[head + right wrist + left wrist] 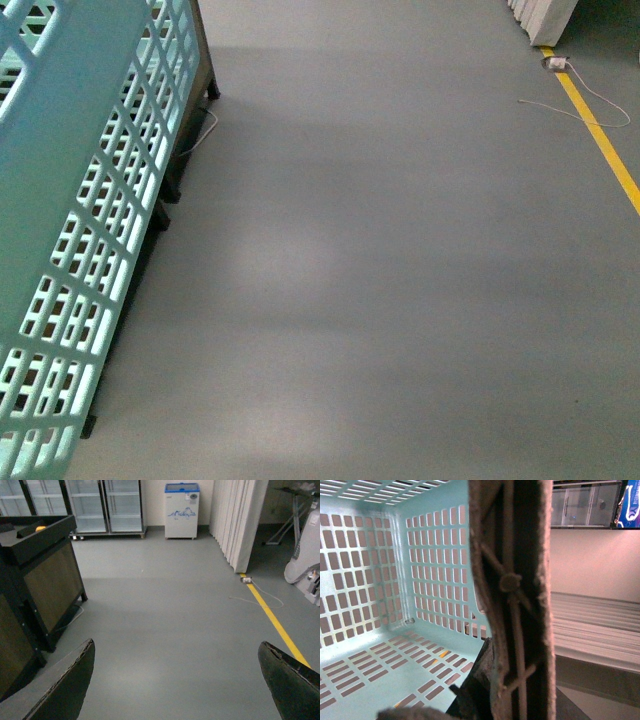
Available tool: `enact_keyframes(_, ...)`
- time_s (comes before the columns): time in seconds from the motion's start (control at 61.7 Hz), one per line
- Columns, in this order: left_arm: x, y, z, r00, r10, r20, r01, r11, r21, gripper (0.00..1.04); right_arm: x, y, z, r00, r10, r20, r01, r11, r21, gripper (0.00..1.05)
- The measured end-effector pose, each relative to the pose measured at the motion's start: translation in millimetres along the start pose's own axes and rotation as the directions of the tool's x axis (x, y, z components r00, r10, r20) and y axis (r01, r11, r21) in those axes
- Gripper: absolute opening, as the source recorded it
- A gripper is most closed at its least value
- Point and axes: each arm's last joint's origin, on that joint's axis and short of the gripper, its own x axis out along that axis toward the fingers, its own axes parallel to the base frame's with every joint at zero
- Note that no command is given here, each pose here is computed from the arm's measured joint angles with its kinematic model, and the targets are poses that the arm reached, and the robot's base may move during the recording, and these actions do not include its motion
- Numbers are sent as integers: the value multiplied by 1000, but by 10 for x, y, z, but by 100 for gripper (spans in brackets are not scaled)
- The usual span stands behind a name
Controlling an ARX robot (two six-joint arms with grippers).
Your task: Pick lemon and mango into basket
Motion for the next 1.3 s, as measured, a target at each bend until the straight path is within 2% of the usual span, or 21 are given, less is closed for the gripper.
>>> enact_keyframes(0.664,-1,-1,-1,1000,0,0,0,1000,-2,6,0,-1,0,1000,-3,0,3,1000,0,96)
enact_keyframes(0.81,-4,0,-20,999,1,-32,-1,1000,-7,6,0,-1,1,1000,-3,1,3,1000,0,96)
enact_keyframes(1.296,-3,-1,-10,1000,-1,-6,1,1000,2,6,0,0,0,1000,1,0,-1,1000,-1,96)
